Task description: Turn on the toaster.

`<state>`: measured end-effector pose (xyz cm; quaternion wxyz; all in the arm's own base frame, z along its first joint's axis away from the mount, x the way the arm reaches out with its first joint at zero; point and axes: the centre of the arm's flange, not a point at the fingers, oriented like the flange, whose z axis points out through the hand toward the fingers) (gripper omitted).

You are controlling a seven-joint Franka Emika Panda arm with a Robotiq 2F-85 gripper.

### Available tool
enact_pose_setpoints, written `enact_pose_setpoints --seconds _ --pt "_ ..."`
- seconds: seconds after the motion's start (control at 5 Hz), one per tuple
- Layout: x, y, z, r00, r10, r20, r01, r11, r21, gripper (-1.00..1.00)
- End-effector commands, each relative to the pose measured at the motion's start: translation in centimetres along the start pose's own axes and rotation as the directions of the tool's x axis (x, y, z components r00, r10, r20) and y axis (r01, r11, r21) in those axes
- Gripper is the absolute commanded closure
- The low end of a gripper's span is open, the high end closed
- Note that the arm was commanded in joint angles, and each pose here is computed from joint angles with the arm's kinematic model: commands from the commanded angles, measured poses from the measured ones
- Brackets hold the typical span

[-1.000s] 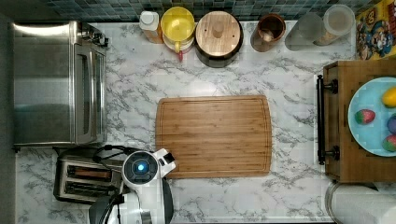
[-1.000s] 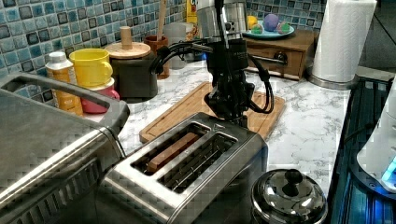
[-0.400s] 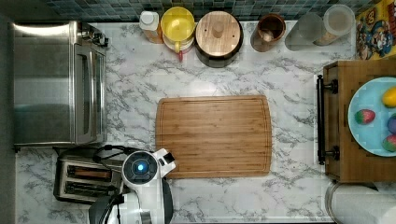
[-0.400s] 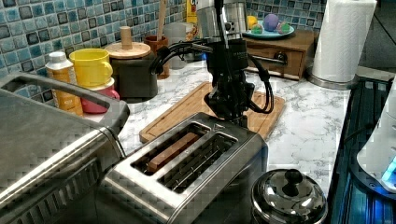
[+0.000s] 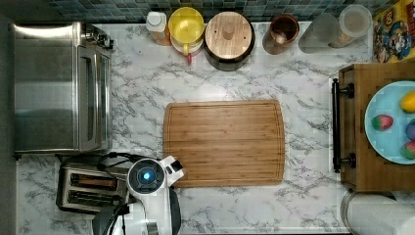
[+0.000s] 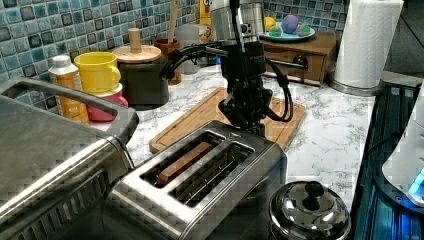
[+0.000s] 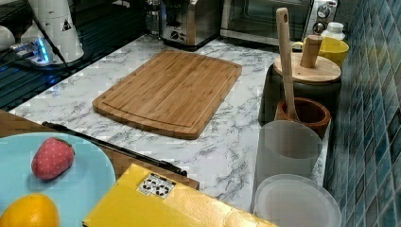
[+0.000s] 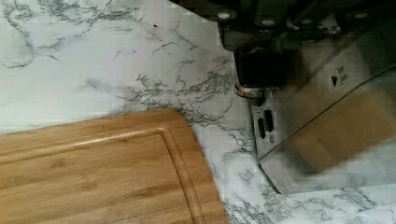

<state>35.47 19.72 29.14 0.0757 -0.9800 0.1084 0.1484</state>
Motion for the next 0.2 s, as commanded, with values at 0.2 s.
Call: enact_pose_setpoints --seconds 0.2 --pt "1.47 2.13 4.37 0.994 0.109 0.009 -0.108 0.993 -0.040 1.00"
